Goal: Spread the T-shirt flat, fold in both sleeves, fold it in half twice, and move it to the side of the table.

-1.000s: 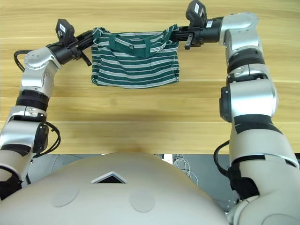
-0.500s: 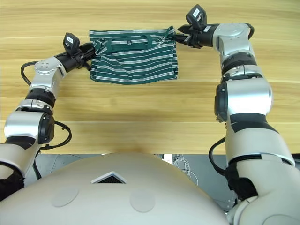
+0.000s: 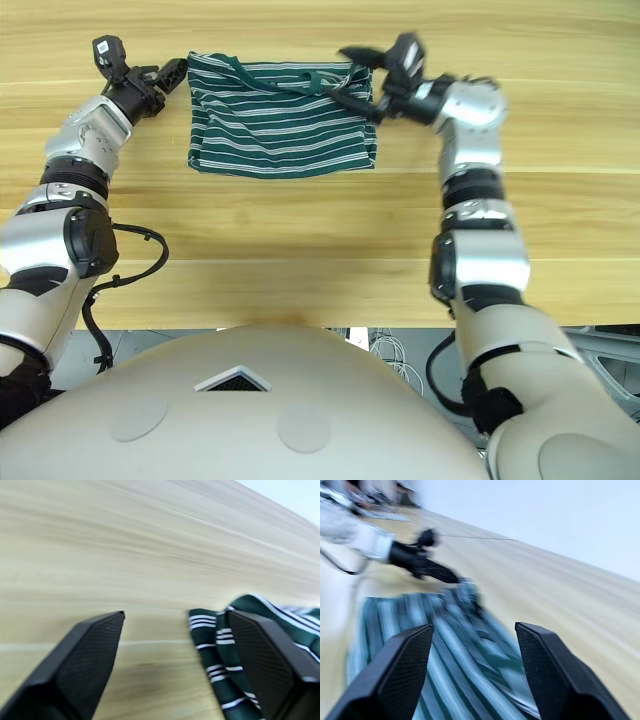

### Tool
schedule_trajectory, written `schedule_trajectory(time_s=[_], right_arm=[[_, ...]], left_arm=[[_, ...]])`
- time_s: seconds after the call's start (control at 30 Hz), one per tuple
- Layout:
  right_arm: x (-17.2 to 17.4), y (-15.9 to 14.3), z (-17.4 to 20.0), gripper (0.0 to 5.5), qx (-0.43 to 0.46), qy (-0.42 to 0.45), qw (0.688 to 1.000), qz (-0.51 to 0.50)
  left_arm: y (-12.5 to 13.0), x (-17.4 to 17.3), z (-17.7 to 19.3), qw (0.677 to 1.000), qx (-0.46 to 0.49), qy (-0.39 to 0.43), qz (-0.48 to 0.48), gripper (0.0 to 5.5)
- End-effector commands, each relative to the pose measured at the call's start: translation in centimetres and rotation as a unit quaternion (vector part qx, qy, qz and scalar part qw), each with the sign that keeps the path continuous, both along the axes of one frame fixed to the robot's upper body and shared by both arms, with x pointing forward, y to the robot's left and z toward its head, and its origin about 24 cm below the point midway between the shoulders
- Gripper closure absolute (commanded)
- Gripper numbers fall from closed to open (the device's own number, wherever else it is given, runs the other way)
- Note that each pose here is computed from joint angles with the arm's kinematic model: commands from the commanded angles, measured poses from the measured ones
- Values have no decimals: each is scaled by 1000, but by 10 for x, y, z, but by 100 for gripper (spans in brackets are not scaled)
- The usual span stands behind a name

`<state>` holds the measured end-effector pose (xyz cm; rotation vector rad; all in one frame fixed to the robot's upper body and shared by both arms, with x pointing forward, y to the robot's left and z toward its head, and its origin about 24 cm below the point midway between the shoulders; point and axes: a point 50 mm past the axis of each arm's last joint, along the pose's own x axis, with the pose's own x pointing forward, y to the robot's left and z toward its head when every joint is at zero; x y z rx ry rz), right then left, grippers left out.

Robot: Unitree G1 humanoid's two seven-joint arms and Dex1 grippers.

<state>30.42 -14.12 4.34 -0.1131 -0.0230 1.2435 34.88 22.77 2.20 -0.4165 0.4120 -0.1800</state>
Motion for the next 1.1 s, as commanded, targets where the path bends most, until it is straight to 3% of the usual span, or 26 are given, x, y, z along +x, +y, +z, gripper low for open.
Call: schedule_trajectory(time_s=[0.03, 0.23, 0.37, 0.5, 0.73, 0.93, 1.1], right_arm=[[-27, 46, -20, 245, -60, -17, 997, 51], [13, 39, 3, 245, -191, -161, 967, -45], [35, 34, -3, 245, -176, -32, 976, -121], [38, 18, -10, 245, -152, 75, 978, -118], [45, 6, 10, 245, -181, -36, 974, -134], [44, 19, 13, 245, -276, -186, 936, -112], [52, 22, 17, 245, -308, -237, 911, -137]], left_arm=[[5, -8, -10, 1000, -8, 17, 24, 102], [-17, -24, 10, 994, 37, -93, -38, 12], [-46, -45, 27, 984, 66, -147, -80, 12], [-73, -69, 42, 969, 109, -193, -106, 12], [-100, -99, 24, 940, 221, -201, -166, 12], [-101, -99, 1, 918, 293, -187, -192, 12], [-99, -96, -15, 916, 306, -166, -198, 12]])
